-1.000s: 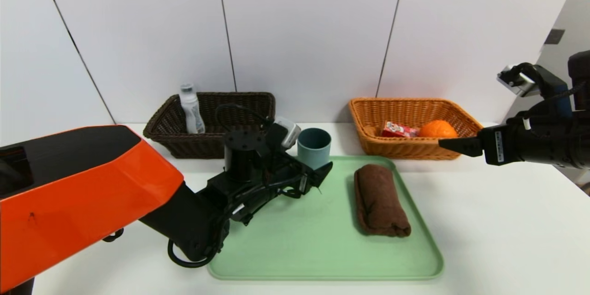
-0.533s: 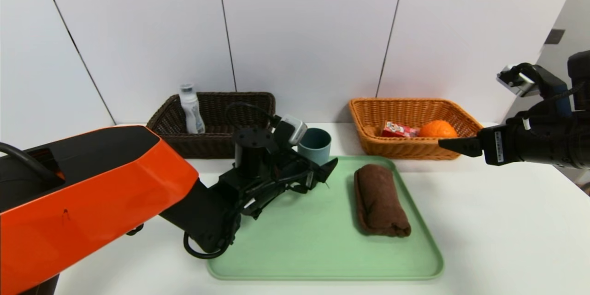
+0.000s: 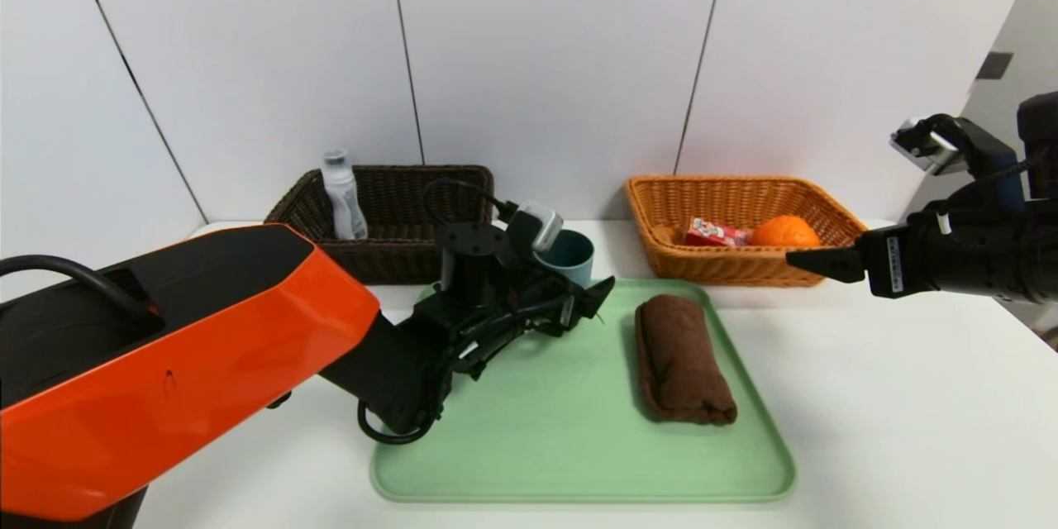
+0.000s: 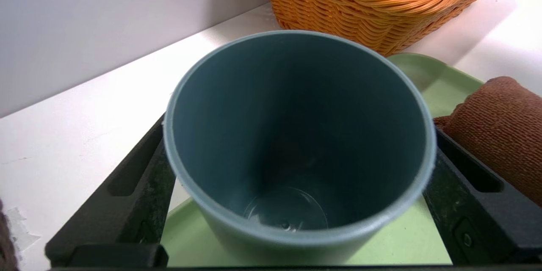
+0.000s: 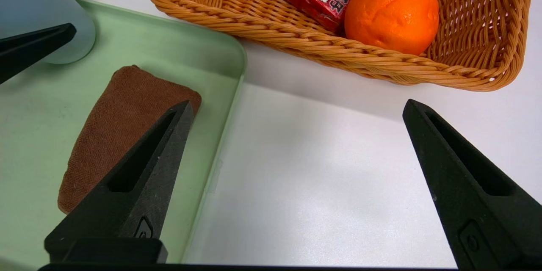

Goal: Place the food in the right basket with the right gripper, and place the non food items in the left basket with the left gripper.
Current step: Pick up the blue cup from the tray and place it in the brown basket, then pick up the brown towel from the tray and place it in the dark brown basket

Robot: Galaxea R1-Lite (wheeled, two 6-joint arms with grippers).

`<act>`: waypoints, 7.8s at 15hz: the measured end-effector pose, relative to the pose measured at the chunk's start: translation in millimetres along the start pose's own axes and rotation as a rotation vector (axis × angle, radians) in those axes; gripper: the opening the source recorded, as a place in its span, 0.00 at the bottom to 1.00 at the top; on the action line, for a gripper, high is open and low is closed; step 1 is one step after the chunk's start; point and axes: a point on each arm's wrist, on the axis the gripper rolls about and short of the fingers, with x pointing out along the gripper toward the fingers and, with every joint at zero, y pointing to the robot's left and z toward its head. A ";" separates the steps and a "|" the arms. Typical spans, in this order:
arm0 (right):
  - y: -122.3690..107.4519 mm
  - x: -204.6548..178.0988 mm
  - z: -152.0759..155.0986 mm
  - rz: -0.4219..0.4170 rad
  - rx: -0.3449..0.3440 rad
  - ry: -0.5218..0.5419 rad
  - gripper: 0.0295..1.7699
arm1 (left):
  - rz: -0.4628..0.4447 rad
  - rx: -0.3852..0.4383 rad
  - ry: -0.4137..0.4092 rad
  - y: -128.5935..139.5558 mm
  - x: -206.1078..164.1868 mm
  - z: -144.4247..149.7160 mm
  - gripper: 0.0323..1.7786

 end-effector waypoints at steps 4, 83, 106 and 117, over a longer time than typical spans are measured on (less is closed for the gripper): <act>0.1 0.3 -1.5 0.001 0.000 0.005 0.97 | 0.000 -0.004 -0.004 0.5 8.4 -1.4 0.95; 4.2 -4.4 -9.5 0.012 -0.010 0.017 0.97 | 0.515 -0.148 0.157 204.3 -34.7 38.4 0.84; -18.2 -2.8 -15.3 -0.082 0.099 0.052 0.97 | 0.344 -0.473 0.457 -58.8 -60.6 185.0 0.95; -29.9 -2.7 -30.1 -0.121 0.137 0.087 0.97 | 0.293 -0.542 0.494 -145.0 -16.9 125.2 0.95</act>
